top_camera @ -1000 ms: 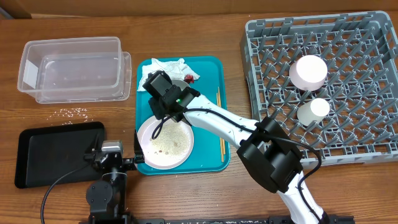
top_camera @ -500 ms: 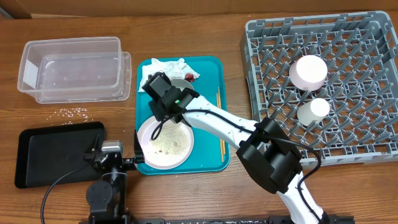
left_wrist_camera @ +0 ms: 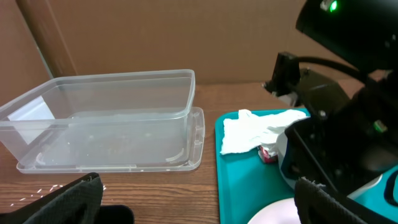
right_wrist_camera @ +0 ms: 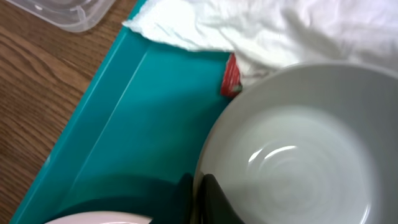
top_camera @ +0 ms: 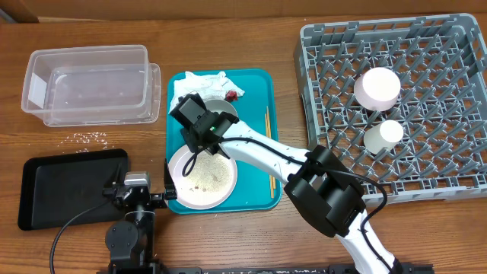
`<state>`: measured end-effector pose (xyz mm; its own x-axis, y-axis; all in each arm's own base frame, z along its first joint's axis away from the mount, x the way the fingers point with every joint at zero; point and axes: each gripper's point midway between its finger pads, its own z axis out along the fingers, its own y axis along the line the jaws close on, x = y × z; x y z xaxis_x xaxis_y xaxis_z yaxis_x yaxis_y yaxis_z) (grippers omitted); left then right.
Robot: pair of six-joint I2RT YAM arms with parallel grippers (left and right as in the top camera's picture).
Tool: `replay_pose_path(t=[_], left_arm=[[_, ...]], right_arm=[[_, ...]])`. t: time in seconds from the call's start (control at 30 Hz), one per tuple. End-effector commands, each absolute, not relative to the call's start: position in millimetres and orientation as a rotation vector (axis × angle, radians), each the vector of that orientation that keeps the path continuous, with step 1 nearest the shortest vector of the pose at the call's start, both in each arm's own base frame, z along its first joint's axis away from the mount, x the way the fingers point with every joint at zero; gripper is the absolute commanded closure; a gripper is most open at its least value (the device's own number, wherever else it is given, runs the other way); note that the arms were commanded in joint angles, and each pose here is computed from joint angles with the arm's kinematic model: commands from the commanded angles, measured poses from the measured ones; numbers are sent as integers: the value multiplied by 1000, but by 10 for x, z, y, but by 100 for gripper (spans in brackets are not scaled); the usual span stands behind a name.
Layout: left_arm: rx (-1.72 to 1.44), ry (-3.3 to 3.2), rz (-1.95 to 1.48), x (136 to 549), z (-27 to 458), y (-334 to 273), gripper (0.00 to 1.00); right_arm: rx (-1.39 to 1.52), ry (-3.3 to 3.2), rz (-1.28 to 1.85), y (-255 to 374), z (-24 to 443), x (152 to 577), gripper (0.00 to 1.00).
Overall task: Sort waste into correct bins and load items into the dishwasher
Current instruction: 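Grasp the grey bowl rim with the right gripper and lift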
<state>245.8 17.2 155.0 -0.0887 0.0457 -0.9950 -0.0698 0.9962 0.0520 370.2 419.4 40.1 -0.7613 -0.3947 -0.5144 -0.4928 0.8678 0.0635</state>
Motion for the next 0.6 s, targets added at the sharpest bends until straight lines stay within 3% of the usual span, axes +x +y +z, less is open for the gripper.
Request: replay_pose_path(t=[0.0,0.13,0.3,0.57], left_arm=[[-25,1648,81,2456,1560,165,0],[-25,1648,81,2456,1560,165,0],[-25,1648,81,2456,1560,165,0],[-25,1648,81,2456,1560,165,0]], right_arm=[[-635,2541,273,4238,501,3736,96],[-622,2528,284,4234,810,3775,96],[-514,2493,314,3995,1570,3967,96],[-188,2442,293,2637,2907,4373,96]])
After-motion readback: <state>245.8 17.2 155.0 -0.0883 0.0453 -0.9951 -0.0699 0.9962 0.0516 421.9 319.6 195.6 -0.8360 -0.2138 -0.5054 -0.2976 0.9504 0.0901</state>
